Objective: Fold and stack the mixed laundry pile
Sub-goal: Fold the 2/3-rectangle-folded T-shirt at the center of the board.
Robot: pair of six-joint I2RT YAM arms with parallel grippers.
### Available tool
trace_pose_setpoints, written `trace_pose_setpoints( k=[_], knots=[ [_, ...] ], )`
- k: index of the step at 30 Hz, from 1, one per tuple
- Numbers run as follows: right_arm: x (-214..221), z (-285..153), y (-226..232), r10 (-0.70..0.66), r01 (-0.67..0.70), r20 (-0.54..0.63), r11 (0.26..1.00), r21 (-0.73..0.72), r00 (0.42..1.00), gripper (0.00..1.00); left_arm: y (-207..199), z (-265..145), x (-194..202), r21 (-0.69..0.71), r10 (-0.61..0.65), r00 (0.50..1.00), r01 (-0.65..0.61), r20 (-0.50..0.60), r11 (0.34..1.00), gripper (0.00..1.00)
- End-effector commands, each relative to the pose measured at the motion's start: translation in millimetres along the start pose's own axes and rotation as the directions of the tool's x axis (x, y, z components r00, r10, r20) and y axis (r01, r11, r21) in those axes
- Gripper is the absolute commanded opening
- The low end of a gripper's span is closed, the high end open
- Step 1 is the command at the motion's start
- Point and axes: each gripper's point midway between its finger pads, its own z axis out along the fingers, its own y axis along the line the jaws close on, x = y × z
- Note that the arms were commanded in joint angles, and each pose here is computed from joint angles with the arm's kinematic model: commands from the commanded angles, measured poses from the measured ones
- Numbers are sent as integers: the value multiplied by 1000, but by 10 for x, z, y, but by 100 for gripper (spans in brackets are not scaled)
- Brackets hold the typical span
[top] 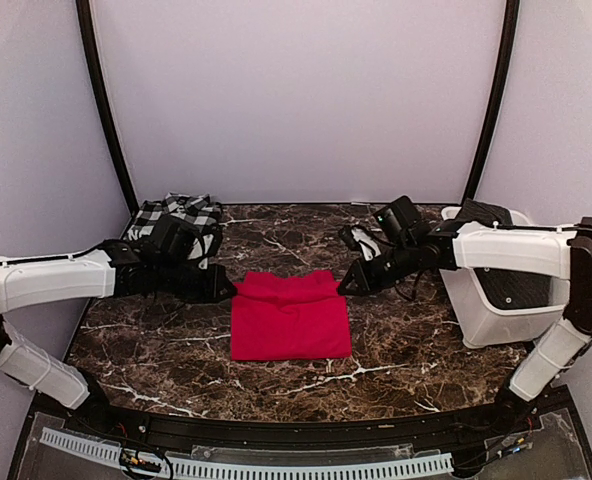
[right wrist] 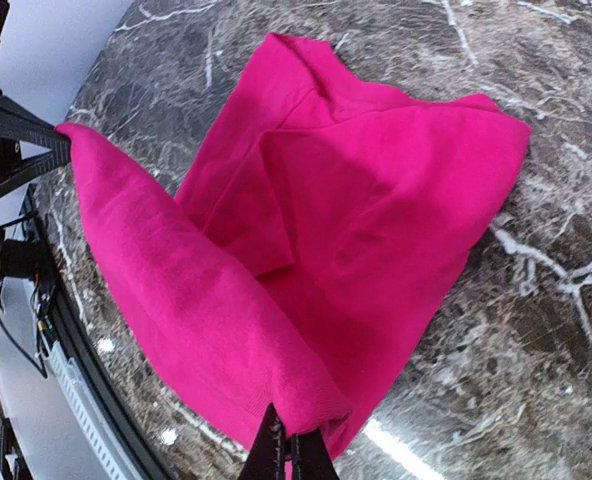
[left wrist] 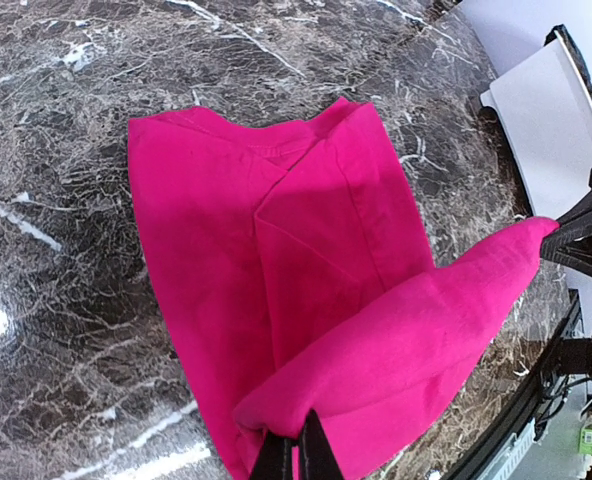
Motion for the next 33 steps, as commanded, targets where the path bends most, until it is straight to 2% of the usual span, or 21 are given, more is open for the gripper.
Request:
trace_pose_setpoints(
  k=[1,3,7,13,19,24,28,29,30,32,33],
  knots=[
    [-278,165,-301,-15,14,51,999,29,999,0,114,204,-297,-13,4,997,-3,71,1000,0],
    [-330,310,-405,-8,7,46,1000,25,999,0,192,353,-346,-21,-1,997,3,76,1000,0],
    [-339,657,-633,6,-7,17,999,36,1000,0,381,788,-251,-32,-20,1000,20,3,999,0],
    [-99,945,-810,45,-43,-46,999,34,998,0,505,1070,-11,-30,-42,996,40,-77,999,0],
    [380,901,-668,70,-68,-104,998,17,992,0,616,869,538,-54,-77,984,69,-159,996,0],
    [961,847,-470,117,-119,-183,993,1,976,0,527,648,1081,-82,-71,964,52,-258,995,0],
    [1172,699,-150,111,-127,-226,990,-56,968,0,450,391,1241,-62,-87,960,73,-265,995,0],
    [1167,624,-68,106,-126,-228,989,-76,968,1,438,344,1221,-61,-85,963,71,-257,996,2],
    [1124,509,12,99,-122,-219,988,-91,971,7,432,250,1158,-67,-68,970,53,-233,996,5],
    [1039,314,94,82,-101,-199,991,-88,977,25,376,97,979,-69,-17,984,5,-180,998,16],
    [998,219,114,69,-85,-193,993,-76,979,28,311,37,855,-60,3,989,-12,-148,998,26]
  ],
)
